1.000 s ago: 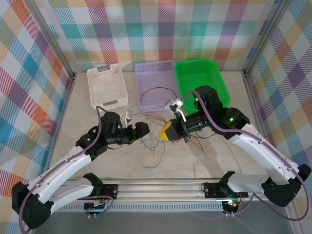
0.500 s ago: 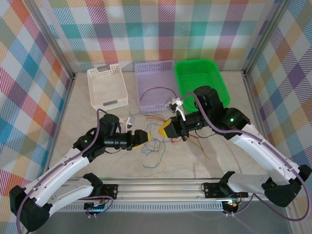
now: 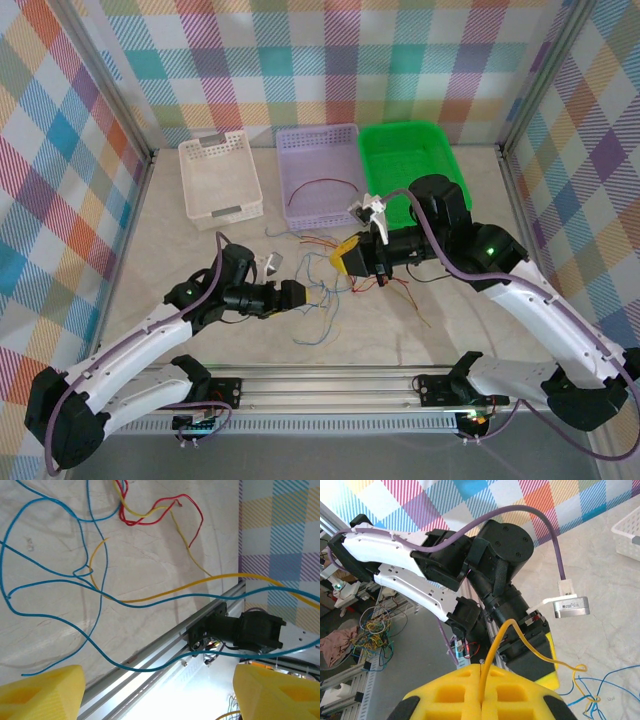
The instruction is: Untangle the cables
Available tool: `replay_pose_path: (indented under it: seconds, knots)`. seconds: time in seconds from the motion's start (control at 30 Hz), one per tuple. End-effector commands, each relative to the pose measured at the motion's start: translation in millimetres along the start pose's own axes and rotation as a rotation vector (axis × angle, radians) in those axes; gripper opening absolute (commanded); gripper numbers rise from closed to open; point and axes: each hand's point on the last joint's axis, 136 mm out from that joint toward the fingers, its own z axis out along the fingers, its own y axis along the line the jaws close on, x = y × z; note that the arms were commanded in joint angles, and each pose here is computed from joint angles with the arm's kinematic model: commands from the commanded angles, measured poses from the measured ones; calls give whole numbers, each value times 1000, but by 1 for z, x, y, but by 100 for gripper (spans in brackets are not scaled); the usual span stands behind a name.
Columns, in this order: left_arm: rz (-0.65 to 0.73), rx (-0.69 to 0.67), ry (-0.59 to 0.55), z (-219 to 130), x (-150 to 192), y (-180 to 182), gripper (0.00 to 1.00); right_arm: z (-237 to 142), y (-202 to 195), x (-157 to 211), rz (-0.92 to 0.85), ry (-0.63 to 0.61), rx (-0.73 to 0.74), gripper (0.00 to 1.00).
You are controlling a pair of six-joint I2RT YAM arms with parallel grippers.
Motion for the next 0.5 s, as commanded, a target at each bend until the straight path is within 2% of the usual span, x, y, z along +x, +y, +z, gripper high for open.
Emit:
replay_pose_path:
  seconds: [0.0, 0.27, 0.47]
  knots:
    - [83, 86, 6, 1, 4, -17, 78, -2, 11, -15, -39, -36, -37, 0]
    - [161, 180, 40, 14, 14, -36, 78, 1, 12, -18, -27, -35, -60, 0]
    - [177, 122, 47, 21, 17, -26, 78, 0, 15, -21, -29, -38, -75, 0]
